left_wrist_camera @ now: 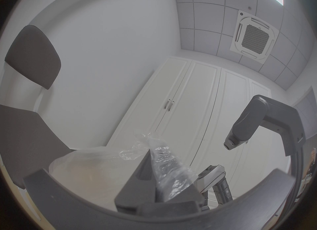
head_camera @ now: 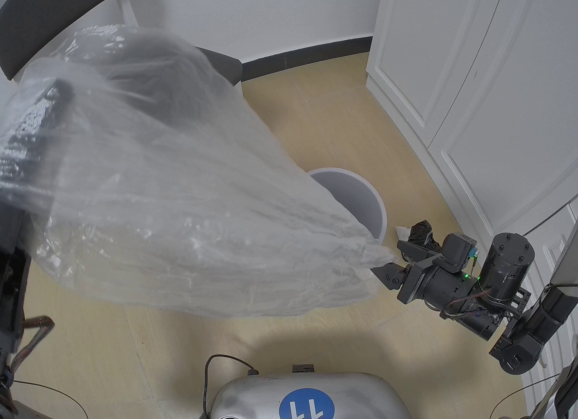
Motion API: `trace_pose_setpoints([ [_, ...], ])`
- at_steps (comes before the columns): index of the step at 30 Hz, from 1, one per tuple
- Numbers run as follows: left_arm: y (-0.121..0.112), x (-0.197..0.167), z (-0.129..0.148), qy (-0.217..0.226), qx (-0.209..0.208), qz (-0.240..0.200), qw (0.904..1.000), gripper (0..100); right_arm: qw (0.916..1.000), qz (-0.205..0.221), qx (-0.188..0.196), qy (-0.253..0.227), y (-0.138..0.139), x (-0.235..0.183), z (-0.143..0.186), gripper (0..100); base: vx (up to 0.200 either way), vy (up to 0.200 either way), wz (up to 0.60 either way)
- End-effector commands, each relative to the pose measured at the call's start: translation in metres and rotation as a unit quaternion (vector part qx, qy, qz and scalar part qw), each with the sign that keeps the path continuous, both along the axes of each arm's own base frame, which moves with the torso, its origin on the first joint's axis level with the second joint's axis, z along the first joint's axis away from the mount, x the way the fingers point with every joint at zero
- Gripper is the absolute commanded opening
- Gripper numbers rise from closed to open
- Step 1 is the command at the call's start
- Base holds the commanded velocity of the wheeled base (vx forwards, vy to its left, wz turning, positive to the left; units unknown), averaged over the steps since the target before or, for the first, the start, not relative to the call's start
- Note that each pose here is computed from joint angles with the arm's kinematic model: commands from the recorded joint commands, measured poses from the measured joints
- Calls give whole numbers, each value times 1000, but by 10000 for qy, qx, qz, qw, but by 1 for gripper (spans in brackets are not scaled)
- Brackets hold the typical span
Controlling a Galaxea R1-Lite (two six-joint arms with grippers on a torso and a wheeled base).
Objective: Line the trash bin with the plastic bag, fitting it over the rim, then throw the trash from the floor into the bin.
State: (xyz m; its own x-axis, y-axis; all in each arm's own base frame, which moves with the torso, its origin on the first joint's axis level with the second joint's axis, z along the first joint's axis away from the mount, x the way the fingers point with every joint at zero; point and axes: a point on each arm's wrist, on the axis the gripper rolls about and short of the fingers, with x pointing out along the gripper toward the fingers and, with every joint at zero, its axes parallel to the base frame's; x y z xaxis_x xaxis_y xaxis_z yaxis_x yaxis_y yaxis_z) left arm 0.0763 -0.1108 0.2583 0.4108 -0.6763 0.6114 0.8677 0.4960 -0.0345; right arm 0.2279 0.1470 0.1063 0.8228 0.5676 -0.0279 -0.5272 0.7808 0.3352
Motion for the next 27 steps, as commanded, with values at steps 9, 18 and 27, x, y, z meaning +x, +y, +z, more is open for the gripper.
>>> trace_pose_setpoints([
  [9,0,0,2,-12,-41,-10,10000,0,10000,73,-2,-59,3,-4,1,100,0,0,0],
  [18,0,0,7,48,-185,-115,9998,0,9997,203,-87,68,10,-6,-7,100,0,0,0],
  [27,1,0,6,43,-182,-110,9998,0,9995,233,-119,149,17,-5,-14,100,0,0,0],
])
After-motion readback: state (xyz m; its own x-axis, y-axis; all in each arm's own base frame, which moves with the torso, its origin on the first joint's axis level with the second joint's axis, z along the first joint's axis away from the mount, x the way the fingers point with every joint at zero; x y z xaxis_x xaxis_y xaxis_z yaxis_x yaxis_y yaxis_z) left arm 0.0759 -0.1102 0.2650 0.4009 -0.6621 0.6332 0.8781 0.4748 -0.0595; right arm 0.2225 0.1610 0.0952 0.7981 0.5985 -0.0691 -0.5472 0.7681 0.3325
